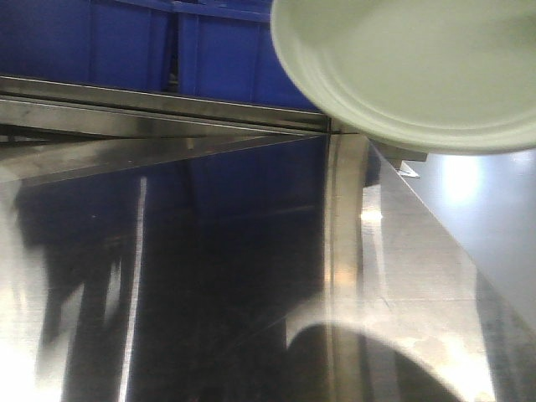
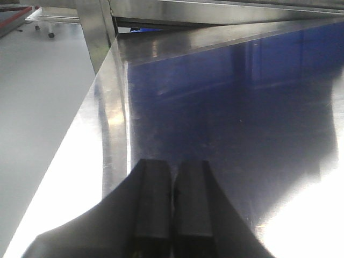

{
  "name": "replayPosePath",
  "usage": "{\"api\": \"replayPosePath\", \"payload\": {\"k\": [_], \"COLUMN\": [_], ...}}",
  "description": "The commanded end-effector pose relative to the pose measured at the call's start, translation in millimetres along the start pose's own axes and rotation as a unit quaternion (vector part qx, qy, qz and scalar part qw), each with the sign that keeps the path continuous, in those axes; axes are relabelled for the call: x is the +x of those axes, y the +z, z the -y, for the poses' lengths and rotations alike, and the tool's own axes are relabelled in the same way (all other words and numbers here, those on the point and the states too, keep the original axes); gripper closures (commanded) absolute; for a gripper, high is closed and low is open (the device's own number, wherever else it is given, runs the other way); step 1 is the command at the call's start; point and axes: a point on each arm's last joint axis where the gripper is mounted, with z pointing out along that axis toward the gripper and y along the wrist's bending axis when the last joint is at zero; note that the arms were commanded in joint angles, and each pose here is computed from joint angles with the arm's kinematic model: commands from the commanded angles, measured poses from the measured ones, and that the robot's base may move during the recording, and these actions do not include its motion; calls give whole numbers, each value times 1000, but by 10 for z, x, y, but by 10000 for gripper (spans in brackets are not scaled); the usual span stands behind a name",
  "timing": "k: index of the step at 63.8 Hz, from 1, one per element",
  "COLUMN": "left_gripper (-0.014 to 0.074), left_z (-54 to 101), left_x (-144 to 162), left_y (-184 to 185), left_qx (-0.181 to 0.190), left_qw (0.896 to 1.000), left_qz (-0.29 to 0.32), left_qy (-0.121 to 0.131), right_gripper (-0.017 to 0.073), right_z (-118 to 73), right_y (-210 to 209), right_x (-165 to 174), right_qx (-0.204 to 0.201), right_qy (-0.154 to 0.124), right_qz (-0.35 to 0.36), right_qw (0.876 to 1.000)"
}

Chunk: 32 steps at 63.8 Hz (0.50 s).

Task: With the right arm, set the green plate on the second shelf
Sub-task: 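Lift the pale green plate off the table with the right gripper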

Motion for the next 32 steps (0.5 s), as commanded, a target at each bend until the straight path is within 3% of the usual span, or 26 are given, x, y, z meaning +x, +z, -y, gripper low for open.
{"api": "replayPosePath", "payload": {"k": [1,13,32], "left_gripper": [469,469,469], "left_z": [19,19,19], "left_x": [71,71,71], "left_y": [27,27,27], "left_qx": [9,9,9], "left_qw": [1000,1000,1000], "left_qz": [20,20,20], "left_qy": [-1,-1,-1], "right_gripper": [504,504,504], "right_z": [41,151,160], "right_y": [-209,-496,-533], "right_x": [-130,78,161], "right_qx": [4,16,15], "right_qy": [1,2,2], "right_qz": [102,146,125], "right_qw": [995,989,992]}}
